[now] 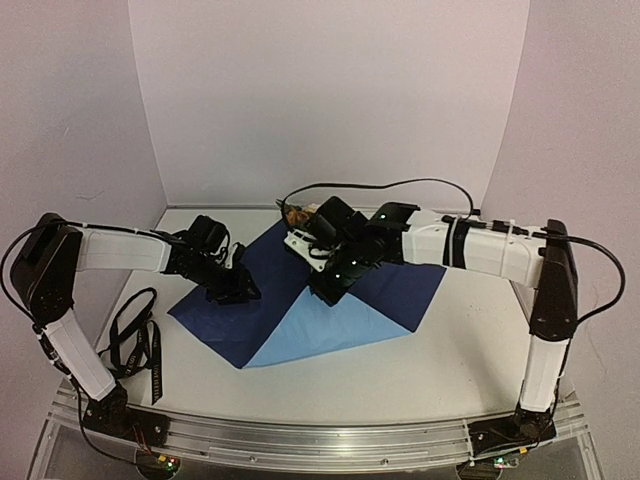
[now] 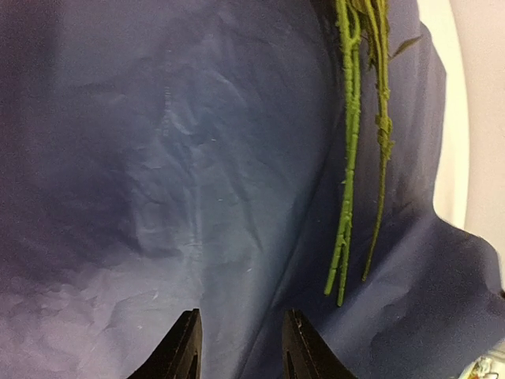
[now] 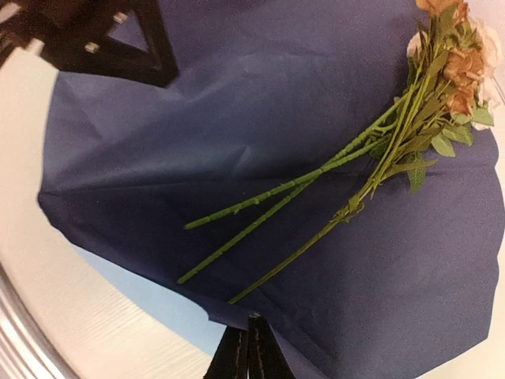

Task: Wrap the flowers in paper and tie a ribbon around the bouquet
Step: Fold the bottom corner of the flattened wrapping paper at the center of the board.

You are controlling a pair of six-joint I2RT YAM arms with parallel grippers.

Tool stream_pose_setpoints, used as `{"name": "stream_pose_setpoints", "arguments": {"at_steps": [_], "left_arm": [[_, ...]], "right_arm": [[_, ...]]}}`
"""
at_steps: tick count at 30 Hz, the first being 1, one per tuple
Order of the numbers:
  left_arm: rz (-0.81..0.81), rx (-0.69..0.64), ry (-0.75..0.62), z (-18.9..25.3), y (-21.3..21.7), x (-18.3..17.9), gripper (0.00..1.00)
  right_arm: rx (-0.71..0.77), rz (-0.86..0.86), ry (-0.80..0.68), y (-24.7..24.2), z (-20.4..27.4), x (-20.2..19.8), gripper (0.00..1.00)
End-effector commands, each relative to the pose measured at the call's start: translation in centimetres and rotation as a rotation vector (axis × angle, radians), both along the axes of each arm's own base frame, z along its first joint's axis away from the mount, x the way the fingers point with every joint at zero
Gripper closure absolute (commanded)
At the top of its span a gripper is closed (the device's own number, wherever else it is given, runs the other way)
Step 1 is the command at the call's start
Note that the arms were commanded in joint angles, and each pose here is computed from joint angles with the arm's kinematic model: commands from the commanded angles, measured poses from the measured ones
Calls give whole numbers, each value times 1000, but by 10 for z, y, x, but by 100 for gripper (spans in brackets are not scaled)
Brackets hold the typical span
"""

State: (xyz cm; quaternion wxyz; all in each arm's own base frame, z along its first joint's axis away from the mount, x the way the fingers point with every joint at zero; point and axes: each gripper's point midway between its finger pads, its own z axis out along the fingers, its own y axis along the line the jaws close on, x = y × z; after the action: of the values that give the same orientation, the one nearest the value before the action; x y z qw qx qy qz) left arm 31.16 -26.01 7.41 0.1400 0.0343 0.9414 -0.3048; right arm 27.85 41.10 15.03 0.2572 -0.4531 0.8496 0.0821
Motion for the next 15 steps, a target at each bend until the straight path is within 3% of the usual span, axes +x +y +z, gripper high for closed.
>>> {"name": "stream_pose_setpoints", "arguments": {"at_steps": [1, 9, 15], "left_arm": [[-45, -79, -19, 3, -13, -1, 64], [-45, -31, 39, -22, -1, -18, 65], [-30, 42, 94, -40, 15, -33, 65]], "right_arm": [[181, 60, -23, 26, 54, -33, 100], [277, 123, 28, 53, 82, -67, 100], [261, 118, 18, 52, 82, -68, 100]]}}
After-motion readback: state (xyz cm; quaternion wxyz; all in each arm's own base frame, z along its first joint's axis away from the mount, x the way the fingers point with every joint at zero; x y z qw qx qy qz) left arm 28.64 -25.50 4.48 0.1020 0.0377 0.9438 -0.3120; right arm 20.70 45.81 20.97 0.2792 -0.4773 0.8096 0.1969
